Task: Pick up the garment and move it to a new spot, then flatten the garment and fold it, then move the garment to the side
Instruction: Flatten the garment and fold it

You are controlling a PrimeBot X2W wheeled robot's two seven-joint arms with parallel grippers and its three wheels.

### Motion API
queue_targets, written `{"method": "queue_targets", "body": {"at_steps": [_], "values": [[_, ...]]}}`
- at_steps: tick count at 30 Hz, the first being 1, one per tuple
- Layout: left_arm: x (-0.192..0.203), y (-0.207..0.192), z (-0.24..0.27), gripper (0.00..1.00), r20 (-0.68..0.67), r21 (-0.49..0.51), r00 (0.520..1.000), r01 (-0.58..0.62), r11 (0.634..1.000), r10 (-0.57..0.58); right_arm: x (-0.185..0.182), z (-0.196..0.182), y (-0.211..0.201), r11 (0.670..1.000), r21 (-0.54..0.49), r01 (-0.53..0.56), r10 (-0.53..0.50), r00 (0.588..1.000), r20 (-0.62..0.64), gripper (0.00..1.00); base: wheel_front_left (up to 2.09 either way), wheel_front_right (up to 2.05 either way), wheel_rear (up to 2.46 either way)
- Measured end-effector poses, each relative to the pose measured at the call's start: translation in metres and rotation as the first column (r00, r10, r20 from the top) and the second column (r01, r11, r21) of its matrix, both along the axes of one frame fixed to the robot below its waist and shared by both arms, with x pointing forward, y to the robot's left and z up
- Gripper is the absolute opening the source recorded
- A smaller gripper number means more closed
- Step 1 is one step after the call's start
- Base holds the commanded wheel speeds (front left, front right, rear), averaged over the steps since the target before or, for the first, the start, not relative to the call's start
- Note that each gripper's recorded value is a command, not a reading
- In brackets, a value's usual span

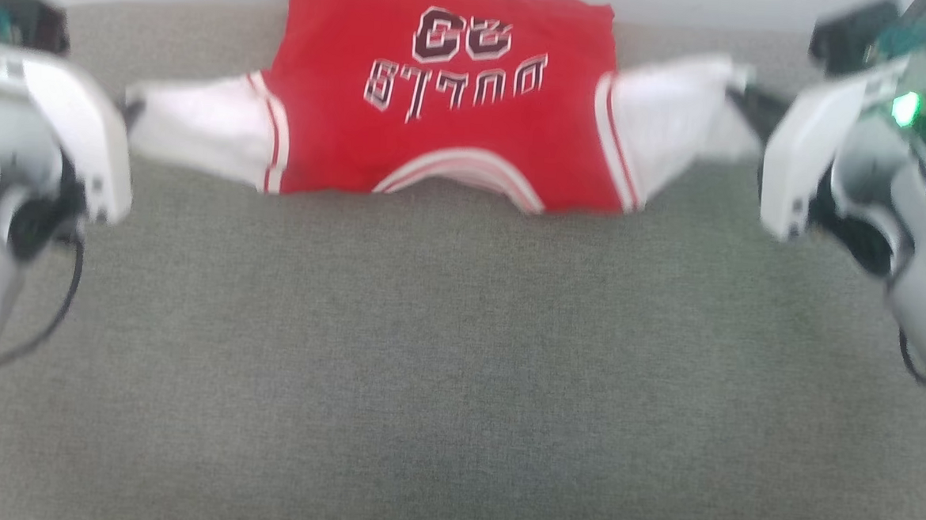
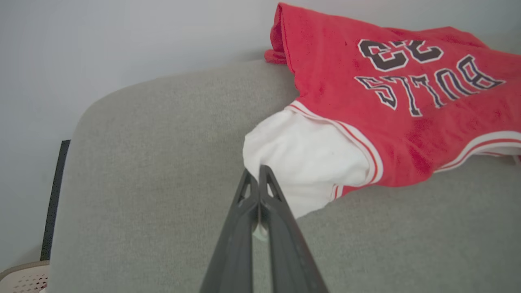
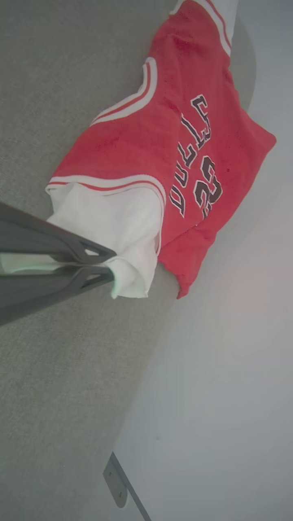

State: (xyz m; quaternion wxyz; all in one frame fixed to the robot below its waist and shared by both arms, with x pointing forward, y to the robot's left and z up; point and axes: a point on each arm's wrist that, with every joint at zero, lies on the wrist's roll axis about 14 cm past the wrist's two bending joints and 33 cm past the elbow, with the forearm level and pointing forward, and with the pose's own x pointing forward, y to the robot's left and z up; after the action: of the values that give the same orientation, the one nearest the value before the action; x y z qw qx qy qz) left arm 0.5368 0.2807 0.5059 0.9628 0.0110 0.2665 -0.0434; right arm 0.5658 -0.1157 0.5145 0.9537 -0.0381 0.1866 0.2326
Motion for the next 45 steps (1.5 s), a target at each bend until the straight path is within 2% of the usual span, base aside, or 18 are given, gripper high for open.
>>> {"method": "queue_targets", "body": {"at_steps": [9, 21, 27, 31, 40, 45], "values": [[-0.071, -0.001, -0.041, 0.00, -0.162, -0.020, 0.987, 0.015, 1.000, -0.018, -0.073, -0.038, -0.014, 0.995, -0.013, -0.096, 0.091, 0.976, -0.199, 0.00, 0.00, 0.00, 0.00], [-0.143, -0.009, -0.027, 0.00, -0.228, -0.032, 0.973, -0.031, 0.999, 0.023, -0.152, -0.057, -0.033, 0.986, 0.003, -0.165, 0.153, 0.905, -0.398, 0.00, 0.00, 0.00, 0.00], [-0.174, -0.015, -0.027, 0.00, -0.289, -0.033, 0.957, -0.038, 0.999, 0.027, -0.182, -0.058, -0.038, 0.984, 0.021, -0.176, 0.166, 0.874, -0.457, 0.00, 0.00, 0.00, 0.00], [-0.190, -0.014, -0.033, 0.00, -0.336, -0.024, 0.941, -0.053, 0.998, 0.042, -0.204, -0.066, -0.038, 0.982, 0.033, -0.187, 0.177, 0.839, -0.515, 0.00, 0.00, 0.00, 0.00], [-0.228, -0.014, -0.069, 0.00, -0.475, -0.042, 0.877, -0.102, 0.994, 0.070, -0.242, -0.092, -0.032, 0.982, 0.060, -0.179, 0.177, 0.762, -0.622, 0.00, 0.00, 0.00, 0.00], [-0.230, -0.017, -0.087, 0.00, -0.493, -0.065, 0.867, -0.115, 0.991, 0.068, -0.243, -0.105, -0.024, 0.984, 0.048, -0.171, 0.163, 0.764, -0.624, 0.00, 0.00, 0.00, 0.00]]}}
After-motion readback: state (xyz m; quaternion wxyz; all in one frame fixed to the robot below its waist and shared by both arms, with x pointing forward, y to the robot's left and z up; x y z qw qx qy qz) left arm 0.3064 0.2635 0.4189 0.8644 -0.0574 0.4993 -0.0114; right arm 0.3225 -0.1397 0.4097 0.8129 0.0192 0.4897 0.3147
